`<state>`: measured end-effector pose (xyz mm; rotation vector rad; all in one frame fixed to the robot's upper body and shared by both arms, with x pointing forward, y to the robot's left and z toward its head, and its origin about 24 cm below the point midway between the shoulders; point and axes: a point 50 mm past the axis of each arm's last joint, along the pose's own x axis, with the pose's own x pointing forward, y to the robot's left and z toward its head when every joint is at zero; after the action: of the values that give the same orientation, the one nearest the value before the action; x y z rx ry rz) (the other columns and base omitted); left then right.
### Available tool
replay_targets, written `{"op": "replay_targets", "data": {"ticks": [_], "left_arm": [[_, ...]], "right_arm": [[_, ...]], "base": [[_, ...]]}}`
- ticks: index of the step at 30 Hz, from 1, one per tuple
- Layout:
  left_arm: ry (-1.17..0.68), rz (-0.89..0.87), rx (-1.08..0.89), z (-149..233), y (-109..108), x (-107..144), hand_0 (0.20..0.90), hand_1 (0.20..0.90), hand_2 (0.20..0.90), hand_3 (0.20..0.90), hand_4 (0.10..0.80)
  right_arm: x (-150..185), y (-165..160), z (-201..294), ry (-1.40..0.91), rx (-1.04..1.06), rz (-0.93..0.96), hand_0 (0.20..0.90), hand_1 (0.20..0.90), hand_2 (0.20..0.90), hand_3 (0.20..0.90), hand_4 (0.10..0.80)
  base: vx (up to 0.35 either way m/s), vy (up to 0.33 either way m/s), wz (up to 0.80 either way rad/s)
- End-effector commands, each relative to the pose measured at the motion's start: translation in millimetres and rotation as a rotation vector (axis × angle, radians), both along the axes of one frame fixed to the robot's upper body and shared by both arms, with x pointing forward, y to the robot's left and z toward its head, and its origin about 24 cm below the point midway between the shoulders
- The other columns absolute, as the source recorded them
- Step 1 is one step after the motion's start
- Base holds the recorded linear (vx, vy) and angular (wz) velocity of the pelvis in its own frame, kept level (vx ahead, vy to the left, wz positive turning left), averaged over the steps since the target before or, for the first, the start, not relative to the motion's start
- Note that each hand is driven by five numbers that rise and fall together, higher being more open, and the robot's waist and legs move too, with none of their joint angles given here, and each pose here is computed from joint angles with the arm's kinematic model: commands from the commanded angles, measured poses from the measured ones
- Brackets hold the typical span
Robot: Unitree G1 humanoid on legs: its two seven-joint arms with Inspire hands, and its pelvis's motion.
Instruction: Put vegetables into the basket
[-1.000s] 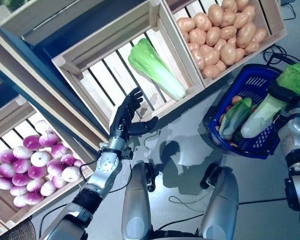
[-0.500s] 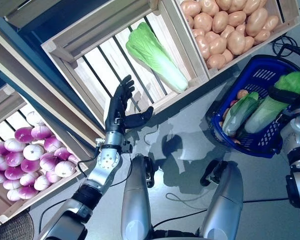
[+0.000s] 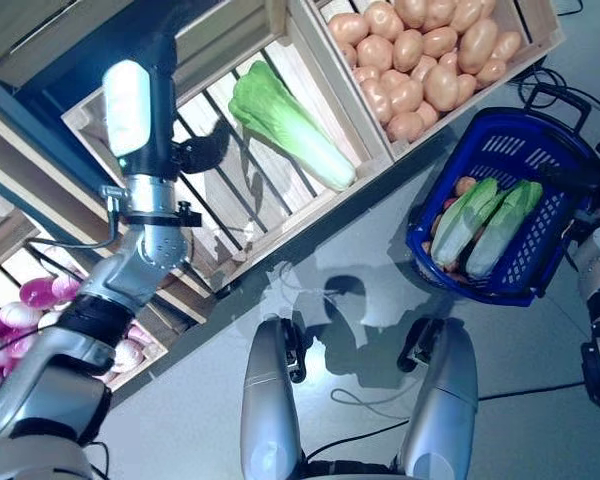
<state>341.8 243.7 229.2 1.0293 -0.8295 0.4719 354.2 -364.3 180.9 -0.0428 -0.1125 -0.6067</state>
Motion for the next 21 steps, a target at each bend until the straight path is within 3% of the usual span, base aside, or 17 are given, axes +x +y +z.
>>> {"op": "replay_targets", "data": {"ticks": [1,6,11,16,21], "left_arm": [[-0.206,0.178,0.293,47.9,15.2,-3.0,0.900,0.900,0.900,0.900,0.800],[-0.042,0.305,0.596,48.7,20.1,16.7,0.900,0.900,0.900,0.900,0.800],[0.104,0.340,0.755,40.7,15.9,31.8,0.900,0.900,0.900,0.900,0.800],[0.213,0.355,0.777,36.5,15.6,41.0,0.900,0.900,0.900,0.900,0.800],[0.203,0.343,0.742,38.8,15.9,42.6,0.900,0.900,0.900,0.900,0.800]], "right_arm": [[-3.1,-5.9,43.9,-0.160,-0.052,0.074,0.900,0.900,0.900,0.900,0.800],[4.1,2.2,50.5,-0.123,-0.104,0.146,0.900,0.900,0.900,0.900,0.800],[7.0,2.9,51.6,-0.121,-0.064,0.173,0.900,0.900,0.900,0.900,0.800],[9.7,5.2,56.7,-0.112,-0.073,0.178,0.900,0.900,0.900,0.900,0.800],[11.8,8.4,59.7,-0.128,-0.062,0.195,0.900,0.900,0.900,0.900,0.800]], "base": [[0.015,0.058,-0.11],[-0.013,0.089,-0.04],[-0.025,0.086,-0.17],[-0.039,0.072,-0.12],[-0.066,0.035,-0.10]]}}
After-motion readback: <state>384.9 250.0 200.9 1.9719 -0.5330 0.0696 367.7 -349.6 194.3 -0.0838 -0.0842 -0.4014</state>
